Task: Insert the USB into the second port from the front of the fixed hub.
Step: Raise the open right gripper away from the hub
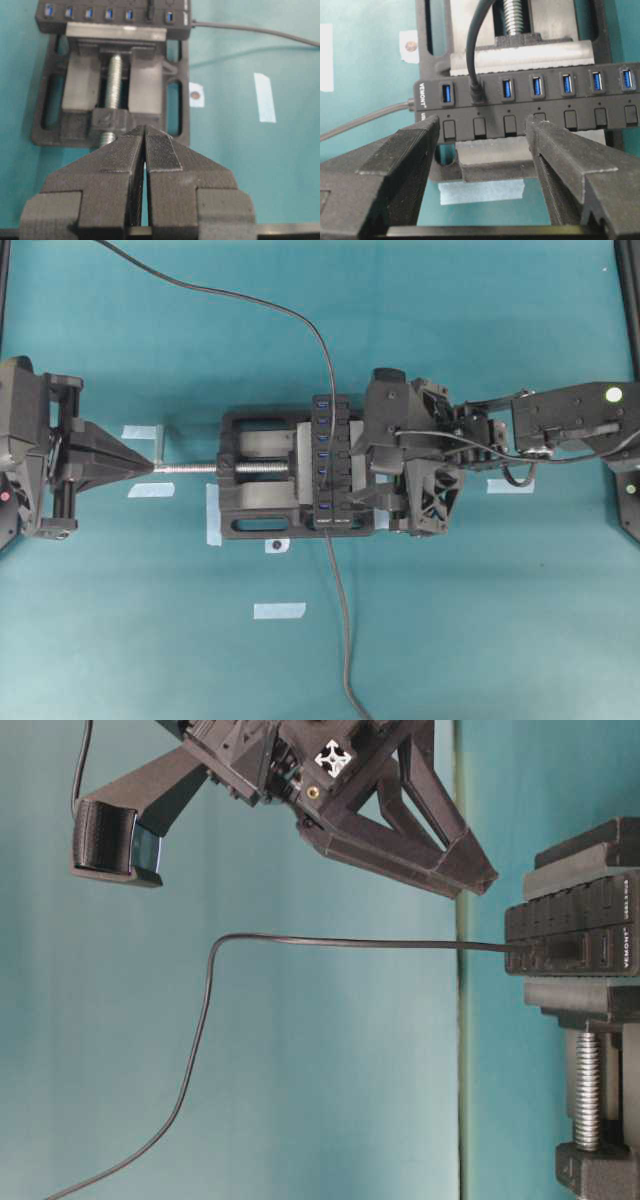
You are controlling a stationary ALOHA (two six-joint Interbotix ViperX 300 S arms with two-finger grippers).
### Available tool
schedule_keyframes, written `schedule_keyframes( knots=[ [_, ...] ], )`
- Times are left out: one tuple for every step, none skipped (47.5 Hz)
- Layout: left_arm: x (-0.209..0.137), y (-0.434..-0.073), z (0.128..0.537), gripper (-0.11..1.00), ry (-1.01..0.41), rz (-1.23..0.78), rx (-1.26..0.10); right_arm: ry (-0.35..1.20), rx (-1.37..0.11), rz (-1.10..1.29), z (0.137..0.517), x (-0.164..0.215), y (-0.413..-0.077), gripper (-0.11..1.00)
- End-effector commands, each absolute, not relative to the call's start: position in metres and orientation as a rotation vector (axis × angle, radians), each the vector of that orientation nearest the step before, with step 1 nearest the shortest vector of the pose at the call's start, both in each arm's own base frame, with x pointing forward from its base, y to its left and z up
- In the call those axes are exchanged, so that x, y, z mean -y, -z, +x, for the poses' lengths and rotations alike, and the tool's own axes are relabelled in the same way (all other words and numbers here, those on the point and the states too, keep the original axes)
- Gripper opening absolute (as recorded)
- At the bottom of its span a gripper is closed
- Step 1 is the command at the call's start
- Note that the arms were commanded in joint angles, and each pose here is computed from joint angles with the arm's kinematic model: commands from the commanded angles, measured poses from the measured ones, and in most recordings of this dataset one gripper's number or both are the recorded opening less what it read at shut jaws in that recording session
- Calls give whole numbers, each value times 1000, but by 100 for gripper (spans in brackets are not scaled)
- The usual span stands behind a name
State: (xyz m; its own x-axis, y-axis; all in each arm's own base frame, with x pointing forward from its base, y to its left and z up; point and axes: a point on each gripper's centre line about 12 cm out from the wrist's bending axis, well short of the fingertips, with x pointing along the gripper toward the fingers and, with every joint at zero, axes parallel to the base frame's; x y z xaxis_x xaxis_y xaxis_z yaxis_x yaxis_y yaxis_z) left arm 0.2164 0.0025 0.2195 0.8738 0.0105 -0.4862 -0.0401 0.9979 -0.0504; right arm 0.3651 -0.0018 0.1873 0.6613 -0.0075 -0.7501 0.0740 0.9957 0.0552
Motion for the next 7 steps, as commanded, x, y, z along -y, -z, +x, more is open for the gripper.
schedule_keyframes(
  knots=[
    [-2,-224,219,0,-26,-60,-487,48,-807,91,366,2,-199,80],
    [-2,-224,219,0,-26,-60,-487,48,-807,91,366,2,-199,80],
    [-2,-224,219,0,-26,-60,-487,48,-807,91,366,2,-199,80],
    [-2,-224,219,0,-26,-60,-487,49,-807,92,366,2,-199,80],
    [-2,-224,219,0,-26,-60,-487,48,-809,91,366,2,-199,80],
    [-2,-224,219,0,-26,-60,-487,49,-807,92,366,2,-199,80],
    [-2,-224,219,0,-26,-60,-487,49,-807,92,366,2,-199,80]
  ],
)
